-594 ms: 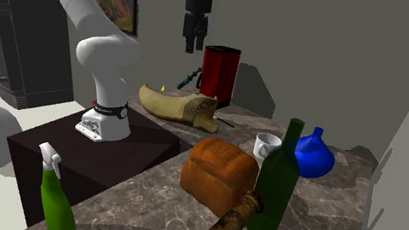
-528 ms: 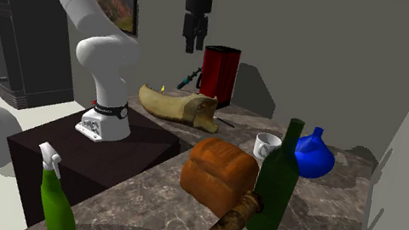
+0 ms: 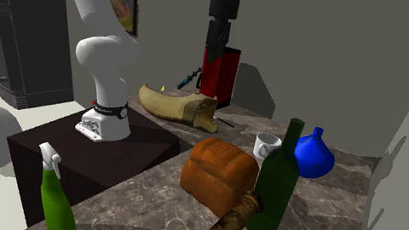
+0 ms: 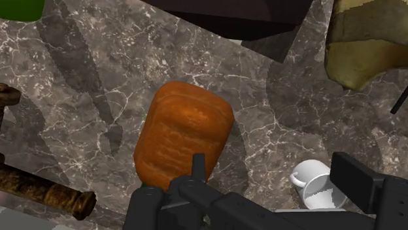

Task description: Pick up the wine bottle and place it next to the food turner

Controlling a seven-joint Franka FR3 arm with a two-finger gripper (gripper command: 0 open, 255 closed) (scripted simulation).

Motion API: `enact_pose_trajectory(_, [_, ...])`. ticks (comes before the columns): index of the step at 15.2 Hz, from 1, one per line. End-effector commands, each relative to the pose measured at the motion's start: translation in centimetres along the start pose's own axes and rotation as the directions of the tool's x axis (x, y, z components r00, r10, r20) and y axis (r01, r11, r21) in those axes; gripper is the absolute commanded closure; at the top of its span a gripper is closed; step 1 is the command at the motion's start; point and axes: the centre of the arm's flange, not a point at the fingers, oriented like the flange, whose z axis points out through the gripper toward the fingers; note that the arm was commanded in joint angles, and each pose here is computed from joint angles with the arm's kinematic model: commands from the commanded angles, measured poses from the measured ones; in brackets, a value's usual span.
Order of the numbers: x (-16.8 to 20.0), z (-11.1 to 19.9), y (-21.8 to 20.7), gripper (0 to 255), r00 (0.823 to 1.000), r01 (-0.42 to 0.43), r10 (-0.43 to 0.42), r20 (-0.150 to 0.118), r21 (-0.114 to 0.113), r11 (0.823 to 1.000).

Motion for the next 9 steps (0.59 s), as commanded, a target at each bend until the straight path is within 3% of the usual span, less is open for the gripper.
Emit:
enact_pose_trajectory(1, [2.4,0.7,1.5,0,1.000,-0.004,0.004,0.012,0.003,1.000])
enact_pose_trajectory(9, [12.1,2.3,7.0,0,0.998,-0.020,0.019,0.055,0.017,1.000])
